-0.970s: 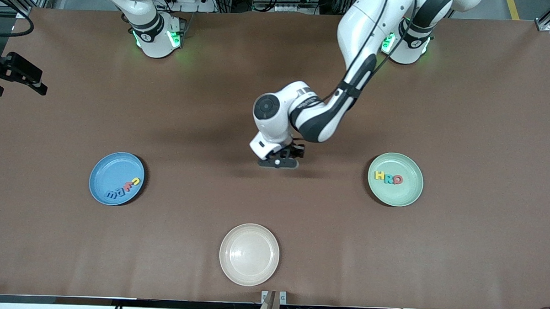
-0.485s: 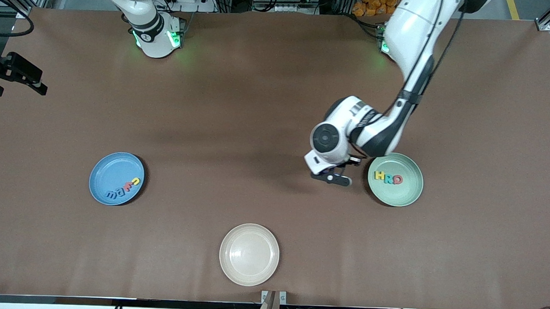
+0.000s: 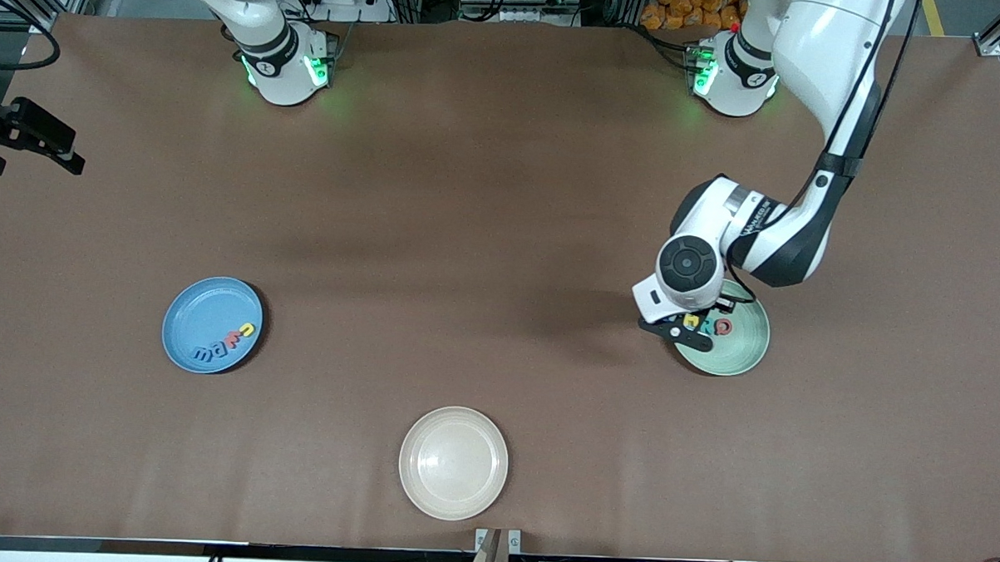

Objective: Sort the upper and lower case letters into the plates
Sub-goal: 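Carry the blue M to the green plate with the left gripper, then open the left gripper to release the M onto the green plate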

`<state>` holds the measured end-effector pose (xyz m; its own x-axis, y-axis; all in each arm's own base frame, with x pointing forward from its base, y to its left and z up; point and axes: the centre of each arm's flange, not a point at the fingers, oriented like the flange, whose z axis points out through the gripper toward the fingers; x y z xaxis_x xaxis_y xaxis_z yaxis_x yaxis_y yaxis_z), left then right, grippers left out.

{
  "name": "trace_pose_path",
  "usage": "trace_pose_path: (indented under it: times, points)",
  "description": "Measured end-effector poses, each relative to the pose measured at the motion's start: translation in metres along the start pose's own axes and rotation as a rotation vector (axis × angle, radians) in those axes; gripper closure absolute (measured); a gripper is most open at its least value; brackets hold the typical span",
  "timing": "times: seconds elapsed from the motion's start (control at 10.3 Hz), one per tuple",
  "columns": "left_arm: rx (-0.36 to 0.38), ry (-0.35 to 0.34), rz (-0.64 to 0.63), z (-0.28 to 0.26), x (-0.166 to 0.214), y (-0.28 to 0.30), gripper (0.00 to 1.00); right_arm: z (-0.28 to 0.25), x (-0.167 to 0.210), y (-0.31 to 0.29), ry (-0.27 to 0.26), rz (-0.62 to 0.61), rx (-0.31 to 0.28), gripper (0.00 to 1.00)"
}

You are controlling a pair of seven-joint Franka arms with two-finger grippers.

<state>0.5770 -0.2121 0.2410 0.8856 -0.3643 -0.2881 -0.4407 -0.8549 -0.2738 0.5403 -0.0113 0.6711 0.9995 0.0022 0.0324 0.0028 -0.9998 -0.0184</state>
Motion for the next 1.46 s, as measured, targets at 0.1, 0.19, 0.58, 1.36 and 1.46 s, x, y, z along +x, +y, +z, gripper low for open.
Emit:
trace_pose_path:
  times: [0.1,0.19,0.58,1.36,1.46]
  points:
    - [-0.004,0.005,0.024,0.015,-0.002,-0.021,0.62,0.000,0.000,0.000,0.000,0.007,-0.001,0.00]
    - [-0.022,0.022,0.027,0.028,-0.004,-0.044,0.62,0.000,0.000,-0.001,0.000,0.011,-0.001,0.00]
    - [-0.060,0.034,-0.012,0.060,-0.016,-0.086,0.62,0.001,0.001,-0.001,-0.001,0.012,-0.002,0.00]
    - [-0.072,0.036,-0.010,0.072,-0.020,-0.083,0.39,0.014,0.008,0.000,-0.025,0.015,-0.003,0.00]
    - [-0.070,0.045,-0.010,0.068,-0.019,-0.083,0.28,0.015,0.009,0.000,-0.026,0.015,-0.004,0.00]
